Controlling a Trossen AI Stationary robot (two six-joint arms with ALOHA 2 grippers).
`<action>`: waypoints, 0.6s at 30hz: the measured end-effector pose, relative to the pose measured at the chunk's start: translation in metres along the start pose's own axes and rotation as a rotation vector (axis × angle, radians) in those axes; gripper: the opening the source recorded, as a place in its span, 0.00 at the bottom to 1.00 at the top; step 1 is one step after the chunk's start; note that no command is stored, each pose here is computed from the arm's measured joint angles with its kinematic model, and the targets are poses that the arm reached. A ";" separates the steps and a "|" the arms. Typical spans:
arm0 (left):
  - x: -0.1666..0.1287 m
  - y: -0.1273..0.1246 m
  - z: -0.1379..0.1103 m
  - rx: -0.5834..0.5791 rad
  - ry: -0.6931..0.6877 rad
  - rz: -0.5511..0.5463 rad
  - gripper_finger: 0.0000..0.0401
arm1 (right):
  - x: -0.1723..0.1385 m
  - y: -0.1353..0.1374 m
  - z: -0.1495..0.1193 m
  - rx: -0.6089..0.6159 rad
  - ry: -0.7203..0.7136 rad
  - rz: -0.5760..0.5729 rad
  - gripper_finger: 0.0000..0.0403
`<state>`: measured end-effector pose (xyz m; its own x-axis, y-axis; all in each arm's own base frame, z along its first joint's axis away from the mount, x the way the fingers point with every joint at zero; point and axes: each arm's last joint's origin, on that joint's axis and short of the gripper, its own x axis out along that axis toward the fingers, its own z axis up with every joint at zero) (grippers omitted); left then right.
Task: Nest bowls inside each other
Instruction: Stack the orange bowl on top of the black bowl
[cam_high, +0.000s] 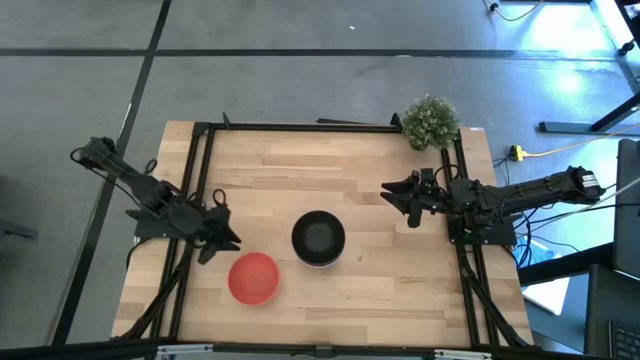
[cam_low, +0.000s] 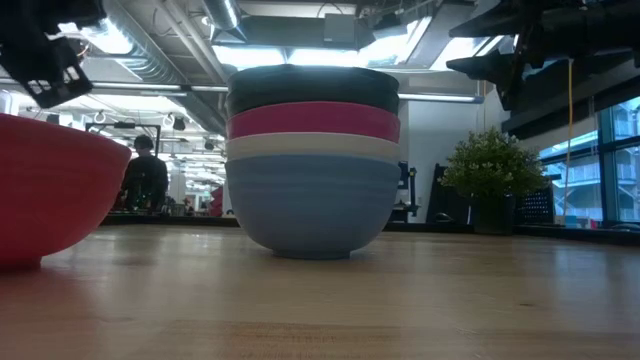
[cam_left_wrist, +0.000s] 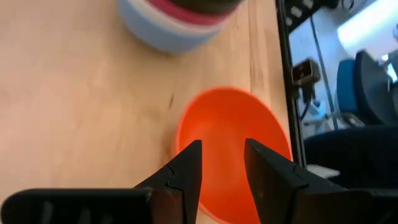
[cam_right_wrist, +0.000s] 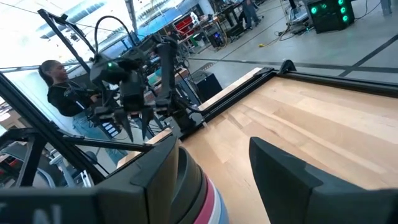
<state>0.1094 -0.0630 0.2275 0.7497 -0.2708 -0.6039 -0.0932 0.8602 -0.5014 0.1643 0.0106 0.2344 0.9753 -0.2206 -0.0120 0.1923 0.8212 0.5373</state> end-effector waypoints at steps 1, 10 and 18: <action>0.002 -0.001 -0.001 -0.006 0.020 -0.004 0.29 | 0.000 0.000 0.000 0.000 0.000 0.000 0.50; 0.018 -0.007 -0.002 -0.034 0.103 -0.021 0.29 | 0.000 0.000 0.000 -0.001 0.003 -0.002 0.50; 0.037 -0.010 -0.011 -0.055 0.193 0.052 0.29 | 0.000 0.000 -0.001 -0.003 0.005 -0.004 0.50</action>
<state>0.1307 -0.0866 0.2036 0.6040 -0.3090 -0.7347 -0.1681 0.8517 -0.4964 0.1642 0.0106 0.2337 0.9750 -0.2213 -0.0187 0.1967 0.8217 0.5349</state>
